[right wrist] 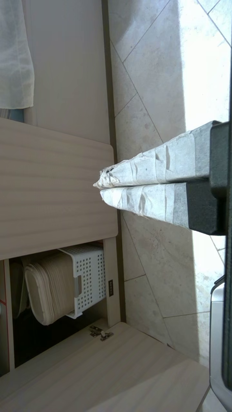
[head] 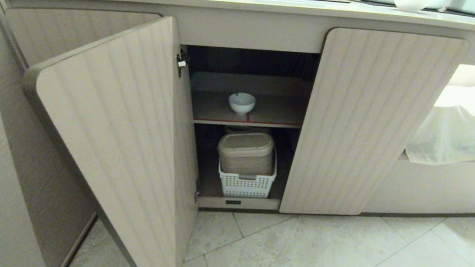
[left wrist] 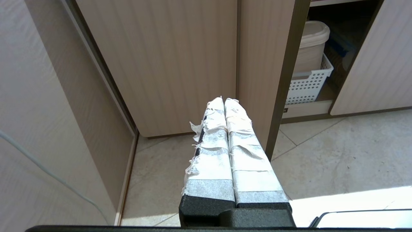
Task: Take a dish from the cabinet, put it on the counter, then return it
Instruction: Take the bowl from the cabinet
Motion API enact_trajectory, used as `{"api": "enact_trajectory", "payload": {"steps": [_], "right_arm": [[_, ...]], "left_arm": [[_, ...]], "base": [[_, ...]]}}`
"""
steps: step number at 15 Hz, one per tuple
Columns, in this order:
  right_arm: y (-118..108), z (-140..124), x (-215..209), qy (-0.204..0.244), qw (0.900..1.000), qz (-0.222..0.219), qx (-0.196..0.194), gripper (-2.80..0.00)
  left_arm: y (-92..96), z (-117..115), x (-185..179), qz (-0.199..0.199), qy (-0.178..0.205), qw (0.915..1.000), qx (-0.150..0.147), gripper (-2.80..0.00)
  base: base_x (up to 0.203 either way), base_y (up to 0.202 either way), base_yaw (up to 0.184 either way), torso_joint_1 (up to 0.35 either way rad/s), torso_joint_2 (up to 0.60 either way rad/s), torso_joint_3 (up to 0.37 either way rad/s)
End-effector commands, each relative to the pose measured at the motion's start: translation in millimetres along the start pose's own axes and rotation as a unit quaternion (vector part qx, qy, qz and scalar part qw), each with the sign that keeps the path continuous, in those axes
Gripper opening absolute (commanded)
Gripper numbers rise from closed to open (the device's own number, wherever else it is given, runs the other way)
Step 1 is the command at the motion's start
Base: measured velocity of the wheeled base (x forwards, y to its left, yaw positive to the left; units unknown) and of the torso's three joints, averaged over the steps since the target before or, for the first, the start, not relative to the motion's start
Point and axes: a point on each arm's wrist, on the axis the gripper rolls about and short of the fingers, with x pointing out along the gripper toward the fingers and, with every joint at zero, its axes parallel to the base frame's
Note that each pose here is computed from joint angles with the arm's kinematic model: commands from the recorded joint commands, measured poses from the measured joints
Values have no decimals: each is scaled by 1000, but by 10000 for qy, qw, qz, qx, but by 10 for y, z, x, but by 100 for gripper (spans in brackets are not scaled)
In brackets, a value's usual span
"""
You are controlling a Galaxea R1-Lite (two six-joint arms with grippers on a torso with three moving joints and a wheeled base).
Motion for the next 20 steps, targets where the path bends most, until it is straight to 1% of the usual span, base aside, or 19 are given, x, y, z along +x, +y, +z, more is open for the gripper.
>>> {"api": "enact_trajectory", "payload": {"steps": [1,20], "right_arm": [[0,2,-1,-6,10000,1,-3,-280],[0,-1,0,1,10000,1,3,-280]], "left_arm": [[0,-1,1,1,8,10000,0,-280],[0,1,1,2,0,10000,7,-280]], "base": [[0,0,0,0,0,0],[0,0,0,0,0,0]]}}
